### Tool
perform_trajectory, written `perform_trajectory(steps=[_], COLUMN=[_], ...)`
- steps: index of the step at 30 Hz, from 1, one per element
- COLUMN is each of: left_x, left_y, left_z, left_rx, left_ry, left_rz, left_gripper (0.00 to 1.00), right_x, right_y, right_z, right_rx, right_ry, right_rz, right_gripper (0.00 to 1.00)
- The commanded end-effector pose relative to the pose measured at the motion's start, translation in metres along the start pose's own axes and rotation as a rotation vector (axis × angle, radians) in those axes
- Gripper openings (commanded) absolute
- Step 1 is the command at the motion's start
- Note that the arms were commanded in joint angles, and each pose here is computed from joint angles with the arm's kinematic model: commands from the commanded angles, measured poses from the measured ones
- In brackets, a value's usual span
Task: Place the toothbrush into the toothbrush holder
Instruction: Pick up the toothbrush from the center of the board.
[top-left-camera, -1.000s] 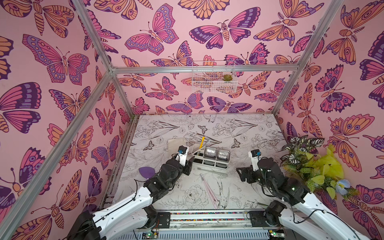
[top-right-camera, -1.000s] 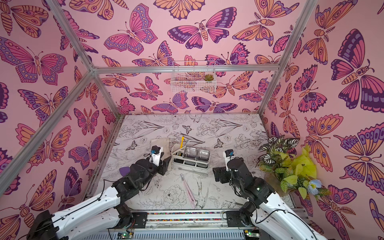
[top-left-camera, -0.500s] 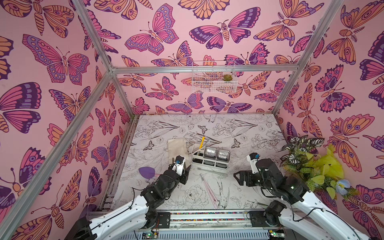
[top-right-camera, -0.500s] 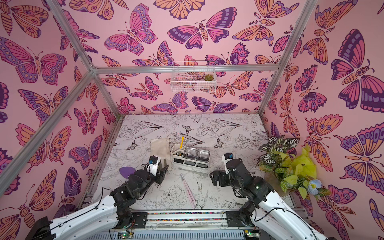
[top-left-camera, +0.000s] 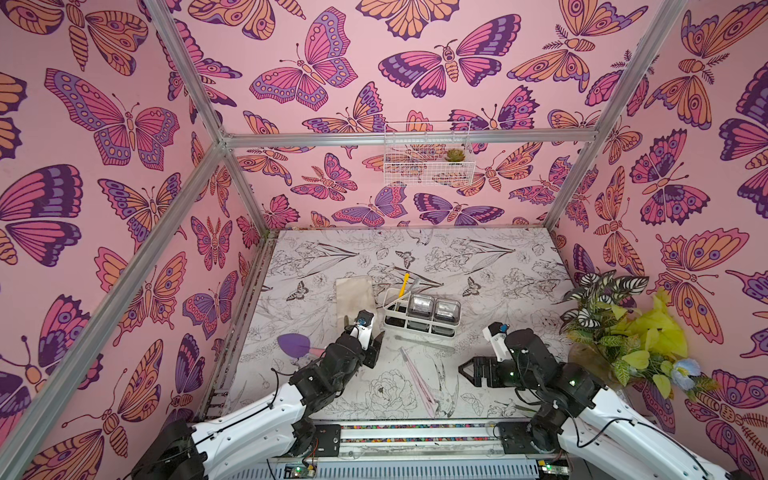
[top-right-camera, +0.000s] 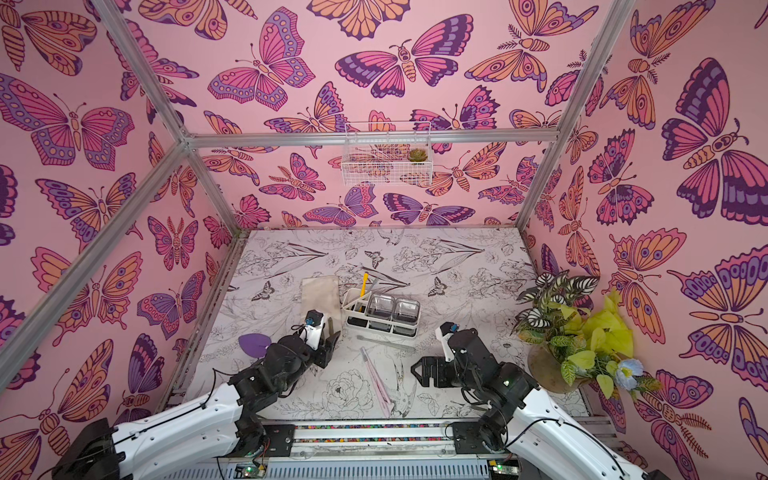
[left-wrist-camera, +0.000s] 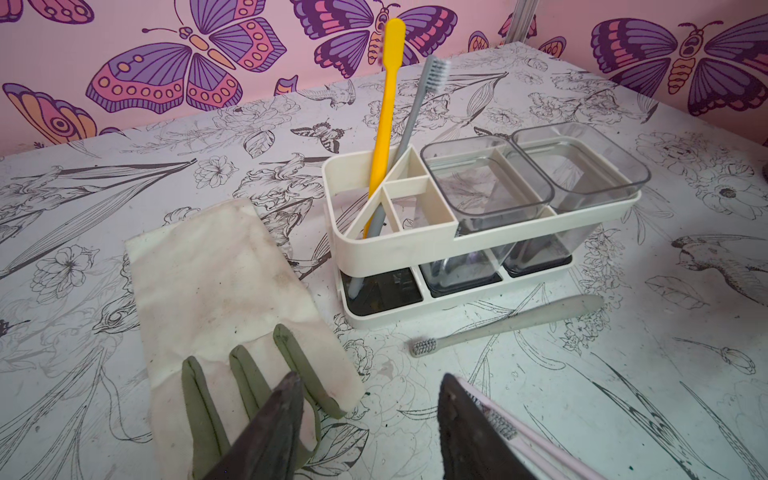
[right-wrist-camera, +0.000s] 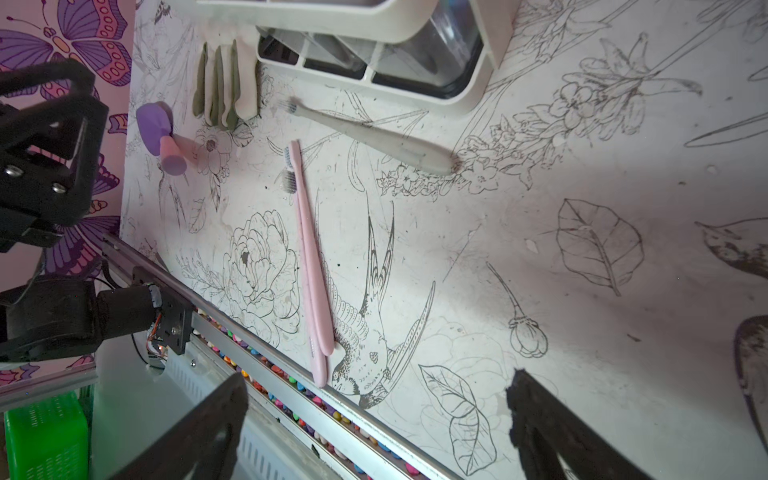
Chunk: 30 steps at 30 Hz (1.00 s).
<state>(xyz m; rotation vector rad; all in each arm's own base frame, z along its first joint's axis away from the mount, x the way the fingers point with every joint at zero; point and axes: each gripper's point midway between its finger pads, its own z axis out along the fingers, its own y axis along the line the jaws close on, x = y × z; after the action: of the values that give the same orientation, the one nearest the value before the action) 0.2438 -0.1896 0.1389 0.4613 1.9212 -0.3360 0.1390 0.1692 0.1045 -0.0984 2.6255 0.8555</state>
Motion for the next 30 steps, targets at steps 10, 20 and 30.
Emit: perform_trajectory(steps=[10,20,30], left_x=[0.001,0.002,-0.006], left_y=[-0.002,-0.001,0.002], left_z=[0.007,0.007,0.001], left_rx=[-0.010,-0.017,-0.021], left_ry=[0.019,0.021,-0.008], left_rz=[0.001,0.002,-0.008], left_gripper=[0.54,0.54,0.54], right_x=[0.007,-0.019,-0.010], right_y=[0.024,0.048,0.066], right_z=[0.037,0.062,0.105], right_rx=[0.009,0.029,0.127], right_ry=[0.070,0.039,0.143], right_rz=[-0.104,-0.167,-0.258], right_gripper=[0.89,0.78,0.63])
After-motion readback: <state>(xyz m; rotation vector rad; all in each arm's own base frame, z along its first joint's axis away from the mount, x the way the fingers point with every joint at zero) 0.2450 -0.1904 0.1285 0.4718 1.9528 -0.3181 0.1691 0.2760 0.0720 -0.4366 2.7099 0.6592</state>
